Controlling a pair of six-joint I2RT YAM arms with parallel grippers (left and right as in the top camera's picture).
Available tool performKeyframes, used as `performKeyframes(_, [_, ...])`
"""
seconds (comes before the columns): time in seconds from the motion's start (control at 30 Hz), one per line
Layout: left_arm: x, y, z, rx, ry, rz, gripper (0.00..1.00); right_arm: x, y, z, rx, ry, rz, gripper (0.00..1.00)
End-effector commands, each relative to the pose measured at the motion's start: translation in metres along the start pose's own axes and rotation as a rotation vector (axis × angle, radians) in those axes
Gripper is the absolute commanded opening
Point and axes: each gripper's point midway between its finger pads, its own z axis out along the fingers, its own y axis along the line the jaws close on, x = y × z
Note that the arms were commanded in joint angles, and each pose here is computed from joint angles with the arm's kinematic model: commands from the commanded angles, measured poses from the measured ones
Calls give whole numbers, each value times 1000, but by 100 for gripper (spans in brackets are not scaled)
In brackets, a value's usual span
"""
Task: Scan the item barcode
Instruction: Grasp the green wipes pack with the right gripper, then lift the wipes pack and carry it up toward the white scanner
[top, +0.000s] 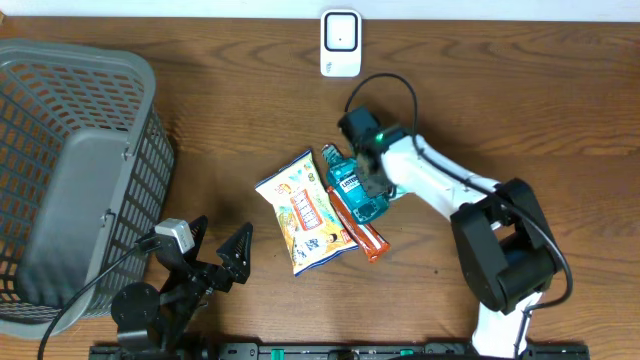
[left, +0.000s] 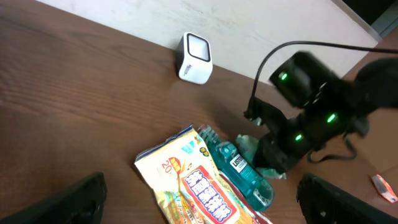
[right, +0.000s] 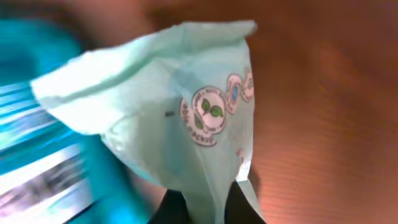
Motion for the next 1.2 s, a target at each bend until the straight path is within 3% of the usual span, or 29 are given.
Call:
performKeyframes(0.0, [0,-1,0,10,1,3,98,-14,51,-53,-499,-67,-105,1])
performKeyframes(0.23, [0,-1,0,10,1,3,98,2,57,-98,-923,-134,-216,1])
performKeyframes(0.43, [0,-1,0,10,1,3,98,17,67,-154,-1263,-363,-426,1])
performKeyframes(0.8, [0,-1,0,10,1,3,98,66,79,-189,-1377,-534,-802,1])
performKeyframes(1.17, [0,-1,0,10,1,3,98,69,79,-191,-1385,-541,-819,1])
